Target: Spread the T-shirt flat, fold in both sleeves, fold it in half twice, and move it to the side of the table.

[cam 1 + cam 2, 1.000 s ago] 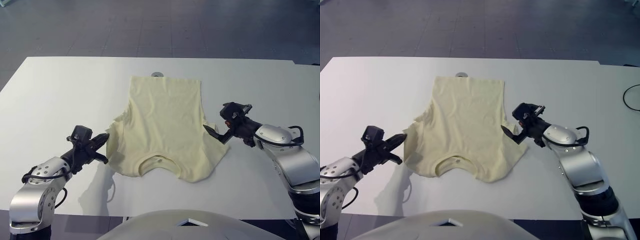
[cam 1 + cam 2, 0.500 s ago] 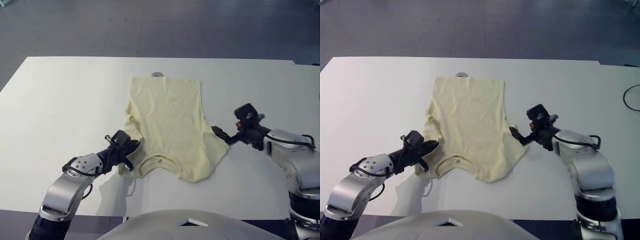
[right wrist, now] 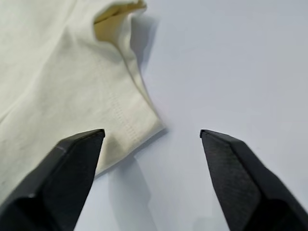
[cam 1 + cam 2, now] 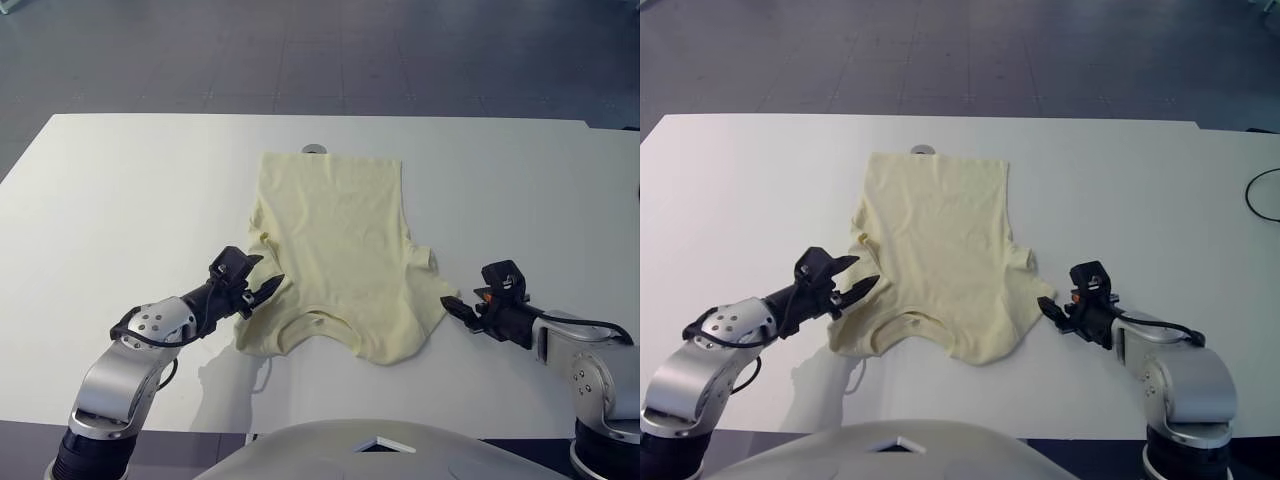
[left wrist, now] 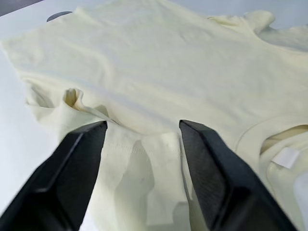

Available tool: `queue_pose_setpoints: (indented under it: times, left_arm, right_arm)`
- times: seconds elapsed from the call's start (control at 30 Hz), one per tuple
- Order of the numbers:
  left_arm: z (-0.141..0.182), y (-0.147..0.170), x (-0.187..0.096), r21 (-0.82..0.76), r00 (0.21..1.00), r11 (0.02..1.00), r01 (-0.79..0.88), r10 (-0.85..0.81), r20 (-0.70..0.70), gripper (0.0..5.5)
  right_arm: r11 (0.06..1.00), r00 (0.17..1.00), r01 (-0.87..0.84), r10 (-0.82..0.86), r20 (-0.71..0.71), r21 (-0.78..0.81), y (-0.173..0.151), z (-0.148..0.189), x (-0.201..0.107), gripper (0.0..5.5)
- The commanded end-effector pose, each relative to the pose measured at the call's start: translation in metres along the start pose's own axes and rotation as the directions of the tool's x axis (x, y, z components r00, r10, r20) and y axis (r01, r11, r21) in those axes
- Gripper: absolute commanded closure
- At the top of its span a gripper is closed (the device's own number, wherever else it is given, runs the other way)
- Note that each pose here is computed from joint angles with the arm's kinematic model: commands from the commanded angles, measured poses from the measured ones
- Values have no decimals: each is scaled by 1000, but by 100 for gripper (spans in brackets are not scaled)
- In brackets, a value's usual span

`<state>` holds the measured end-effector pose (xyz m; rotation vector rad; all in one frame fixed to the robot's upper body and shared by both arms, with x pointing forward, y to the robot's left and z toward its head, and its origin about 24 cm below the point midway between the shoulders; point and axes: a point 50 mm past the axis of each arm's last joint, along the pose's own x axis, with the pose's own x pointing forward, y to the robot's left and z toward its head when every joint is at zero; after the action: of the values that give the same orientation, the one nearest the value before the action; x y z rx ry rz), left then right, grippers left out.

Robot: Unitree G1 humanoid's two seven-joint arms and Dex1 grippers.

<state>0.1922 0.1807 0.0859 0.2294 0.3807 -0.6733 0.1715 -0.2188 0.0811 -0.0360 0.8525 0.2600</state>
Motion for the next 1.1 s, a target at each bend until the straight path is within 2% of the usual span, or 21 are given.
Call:
queue_pose_setpoints:
  times: [0.03, 0.2, 0.37, 0.57, 0.83, 0.97, 1.03, 1.1]
  left_arm:
    - [3, 7, 0, 9, 1000, 1000, -25, 25, 13, 187]
    - [3, 13, -3, 16, 999, 999, -48, 48, 13, 105]
    - [2, 22, -9, 23, 997, 997, -76, 76, 8, 14]
    - [2, 26, -10, 31, 996, 996, -85, 85, 6, 10]
    - [3, 28, -9, 43, 996, 995, -85, 85, 8, 10]
    - [3, 27, -6, 54, 998, 996, -69, 69, 1, 10]
    - [3, 28, -5, 67, 998, 996, -59, 60, -11, 10]
    - [2, 29, -6, 82, 998, 995, -53, 55, -25, 10]
  right_arm:
    - [999, 1000, -23, 23, -3, 42, 5, 0, 4, 264]
    - [988, 999, -45, 44, 11, 151, 5, 1, 8, 344]
    - [989, 997, -58, 51, 57, 135, 6, 13, 2, 434]
    - [986, 984, -147, 137, 116, 82, 22, 22, -1, 544]
    - [940, 927, -342, 338, 164, -5, 56, 36, 2, 548]
    - [895, 887, -446, 445, 124, -20, 80, 40, 14, 548]
    - [895, 890, -446, 445, 98, -19, 84, 39, 18, 548]
    - [899, 894, -439, 438, 98, -14, 85, 43, 22, 513]
